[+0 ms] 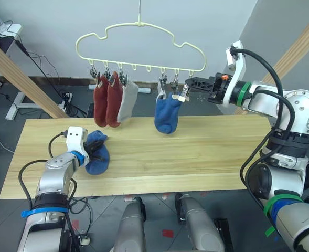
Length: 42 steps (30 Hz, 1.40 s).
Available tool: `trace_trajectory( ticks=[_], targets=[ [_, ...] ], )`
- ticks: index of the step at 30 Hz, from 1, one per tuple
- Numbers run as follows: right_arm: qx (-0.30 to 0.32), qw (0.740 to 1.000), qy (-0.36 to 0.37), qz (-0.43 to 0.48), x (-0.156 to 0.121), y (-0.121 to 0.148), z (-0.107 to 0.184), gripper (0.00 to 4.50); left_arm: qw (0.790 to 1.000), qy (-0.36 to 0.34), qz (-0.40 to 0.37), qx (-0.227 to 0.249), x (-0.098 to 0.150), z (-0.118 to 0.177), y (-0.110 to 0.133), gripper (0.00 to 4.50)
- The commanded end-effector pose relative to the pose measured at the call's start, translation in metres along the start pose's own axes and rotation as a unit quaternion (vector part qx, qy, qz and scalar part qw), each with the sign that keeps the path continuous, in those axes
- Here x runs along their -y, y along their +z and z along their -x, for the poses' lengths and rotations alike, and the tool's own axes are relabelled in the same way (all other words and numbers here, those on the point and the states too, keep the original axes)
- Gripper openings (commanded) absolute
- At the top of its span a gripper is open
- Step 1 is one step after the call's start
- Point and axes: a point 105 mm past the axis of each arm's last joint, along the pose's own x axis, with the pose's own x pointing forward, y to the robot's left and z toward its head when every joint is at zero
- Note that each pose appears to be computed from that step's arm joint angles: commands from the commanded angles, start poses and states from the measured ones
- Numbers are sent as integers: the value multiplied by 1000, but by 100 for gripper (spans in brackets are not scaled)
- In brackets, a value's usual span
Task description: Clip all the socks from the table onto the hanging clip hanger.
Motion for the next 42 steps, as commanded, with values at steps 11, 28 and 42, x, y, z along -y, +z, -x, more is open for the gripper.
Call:
trace_trajectory(
  ticks=[11,28,42],
  targets=[
    [-2,1000,-1,-7,2,4,1,0,916,-304,-191,178,146,53,91,5],
    [-35,996,33,-71,-12,-3,7,0,796,-253,-370,407,204,38,150,5],
    [-34,994,10,-101,1,1,9,0,753,-234,-415,455,206,54,151,5]
  ],
)
